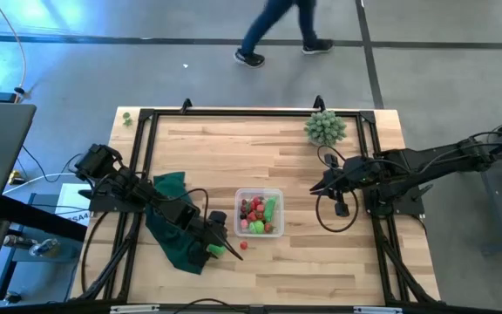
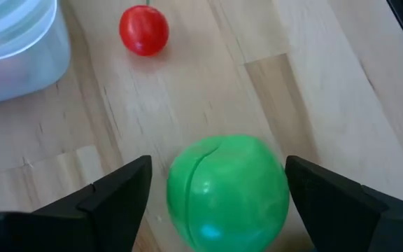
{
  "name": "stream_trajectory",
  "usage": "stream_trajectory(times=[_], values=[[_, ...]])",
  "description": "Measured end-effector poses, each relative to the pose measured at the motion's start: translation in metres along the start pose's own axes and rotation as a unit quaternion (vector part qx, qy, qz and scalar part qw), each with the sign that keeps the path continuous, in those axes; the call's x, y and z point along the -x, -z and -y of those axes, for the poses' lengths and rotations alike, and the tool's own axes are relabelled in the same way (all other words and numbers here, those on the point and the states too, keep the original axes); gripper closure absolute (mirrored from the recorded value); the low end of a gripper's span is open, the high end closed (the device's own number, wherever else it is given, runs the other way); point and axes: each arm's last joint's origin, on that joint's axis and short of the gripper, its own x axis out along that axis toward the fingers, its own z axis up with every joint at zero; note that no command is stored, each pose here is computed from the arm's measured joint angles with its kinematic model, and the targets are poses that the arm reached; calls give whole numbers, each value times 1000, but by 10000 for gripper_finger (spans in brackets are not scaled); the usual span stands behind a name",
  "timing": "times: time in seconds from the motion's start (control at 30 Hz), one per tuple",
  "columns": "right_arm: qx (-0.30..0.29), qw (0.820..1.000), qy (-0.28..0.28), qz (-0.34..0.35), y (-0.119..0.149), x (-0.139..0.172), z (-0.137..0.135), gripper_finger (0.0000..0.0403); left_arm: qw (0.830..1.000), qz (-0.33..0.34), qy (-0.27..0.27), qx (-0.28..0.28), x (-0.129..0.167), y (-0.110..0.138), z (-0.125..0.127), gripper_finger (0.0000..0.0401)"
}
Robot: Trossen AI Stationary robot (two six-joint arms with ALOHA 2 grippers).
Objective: Pick and placing Produce into tupperware
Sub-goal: Put the green pear into the transparent bin
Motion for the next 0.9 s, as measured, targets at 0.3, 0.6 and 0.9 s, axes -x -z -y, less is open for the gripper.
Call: stream_trajectory(times=[0.3,0.6,0.9], values=[[0,1000,0,0,0,0,0,373,1000,4,1,1,0,-1,0,129],[0,1000,0,0,0,0,0,373,1000,3,2,1,0,-1,0,155],[0,1000,0,0,0,0,0,373,1000,4,3,5,0,-1,0,180]])
